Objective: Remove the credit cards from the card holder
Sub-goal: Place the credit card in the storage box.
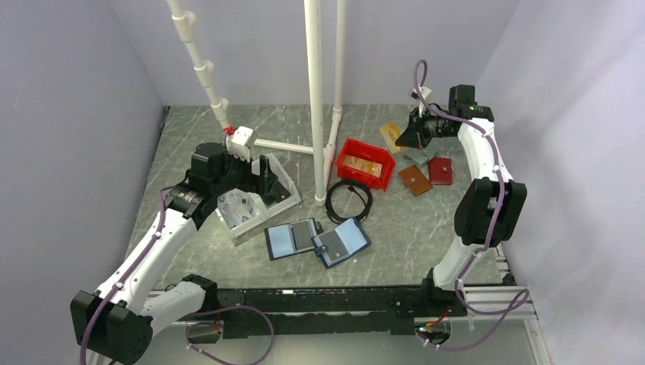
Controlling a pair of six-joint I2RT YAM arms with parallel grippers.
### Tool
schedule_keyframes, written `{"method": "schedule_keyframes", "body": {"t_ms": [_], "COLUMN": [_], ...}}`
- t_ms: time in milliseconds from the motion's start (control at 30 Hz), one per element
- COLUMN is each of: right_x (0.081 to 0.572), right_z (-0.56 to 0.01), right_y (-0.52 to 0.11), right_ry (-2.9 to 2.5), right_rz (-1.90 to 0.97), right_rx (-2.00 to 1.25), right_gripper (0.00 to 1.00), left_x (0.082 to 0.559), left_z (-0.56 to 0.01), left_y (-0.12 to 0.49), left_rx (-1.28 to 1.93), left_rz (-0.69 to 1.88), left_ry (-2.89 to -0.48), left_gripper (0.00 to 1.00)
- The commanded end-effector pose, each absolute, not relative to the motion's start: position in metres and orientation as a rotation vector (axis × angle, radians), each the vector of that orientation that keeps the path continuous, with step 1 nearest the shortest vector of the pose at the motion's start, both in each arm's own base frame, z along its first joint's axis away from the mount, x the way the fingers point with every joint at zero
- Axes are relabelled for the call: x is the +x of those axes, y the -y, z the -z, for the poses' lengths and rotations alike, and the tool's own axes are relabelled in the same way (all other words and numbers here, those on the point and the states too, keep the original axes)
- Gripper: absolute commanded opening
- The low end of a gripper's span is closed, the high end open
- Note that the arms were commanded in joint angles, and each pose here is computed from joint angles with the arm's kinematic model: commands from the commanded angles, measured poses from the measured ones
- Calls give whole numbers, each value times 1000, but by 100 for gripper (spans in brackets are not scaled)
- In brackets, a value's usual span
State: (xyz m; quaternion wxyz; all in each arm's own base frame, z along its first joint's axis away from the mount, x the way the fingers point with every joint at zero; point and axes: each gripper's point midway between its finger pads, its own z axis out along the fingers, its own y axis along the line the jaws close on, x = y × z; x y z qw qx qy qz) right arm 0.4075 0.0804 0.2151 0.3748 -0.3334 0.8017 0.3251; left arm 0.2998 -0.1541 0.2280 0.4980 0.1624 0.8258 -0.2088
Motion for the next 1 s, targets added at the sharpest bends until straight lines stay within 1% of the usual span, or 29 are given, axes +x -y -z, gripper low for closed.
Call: {"method": "schedule_keyframes", "body": {"t_ms": [0, 600, 767, 967], "right_x": [420, 450, 449, 443], "right_z": [-215, -178, -161, -141], "right_y": [-75, -67, -78, -103], "right_ry": [-2029, -2131, -2161, -2207], "right_rz": [-792, -806, -864, -865], "right_rx": [-828, -714, -718, -823], "right_gripper": [0, 0, 0, 0], "left_x": [301, 308, 308, 308], "left_z": [-227, -215, -215, -215], "left_y": [151, 144, 146, 145], "left_rx": [413, 395, 400, 397], "left_rz": [483, 454, 469, 466], "left_ry": [-1991, -2026, -2026, -2026], "left_gripper": [99, 99, 99, 100]}}
